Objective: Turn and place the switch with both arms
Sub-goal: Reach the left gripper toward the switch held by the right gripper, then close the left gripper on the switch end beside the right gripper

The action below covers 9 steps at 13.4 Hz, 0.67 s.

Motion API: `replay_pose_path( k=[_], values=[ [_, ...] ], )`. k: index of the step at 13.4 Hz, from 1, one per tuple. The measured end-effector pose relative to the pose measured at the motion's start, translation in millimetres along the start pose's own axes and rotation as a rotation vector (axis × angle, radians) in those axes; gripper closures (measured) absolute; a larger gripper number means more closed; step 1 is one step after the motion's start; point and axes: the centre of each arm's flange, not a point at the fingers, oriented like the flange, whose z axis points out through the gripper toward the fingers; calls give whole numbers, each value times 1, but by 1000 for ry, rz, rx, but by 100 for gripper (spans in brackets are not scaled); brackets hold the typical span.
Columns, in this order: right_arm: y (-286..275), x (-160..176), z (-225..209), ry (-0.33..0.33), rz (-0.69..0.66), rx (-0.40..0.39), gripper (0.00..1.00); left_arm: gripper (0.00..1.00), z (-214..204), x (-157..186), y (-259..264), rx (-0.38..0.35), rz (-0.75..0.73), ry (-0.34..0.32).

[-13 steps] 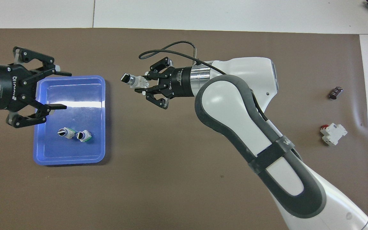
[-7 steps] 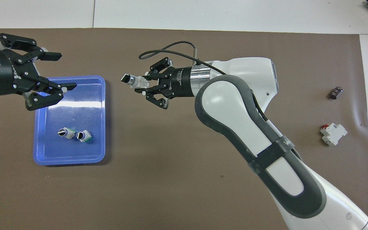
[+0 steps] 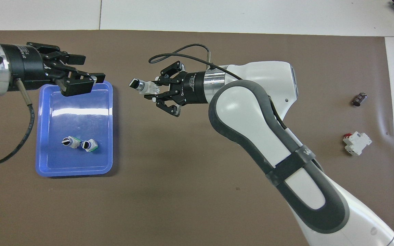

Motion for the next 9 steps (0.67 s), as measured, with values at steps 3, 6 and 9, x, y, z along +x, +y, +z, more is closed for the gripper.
replay_pose_path(
  k=[3,6,9],
  values=[
    [1,0,1,0,-1,-1,67,31,22,-2,-7,52,-32,10],
    [7,-4,8,0,-29,-14,67,42,28,-2,-14,97,-76,13],
    [12,-9,14,1,-75,-5,67,48,33,2,-14,105,-96,24]
  ],
)
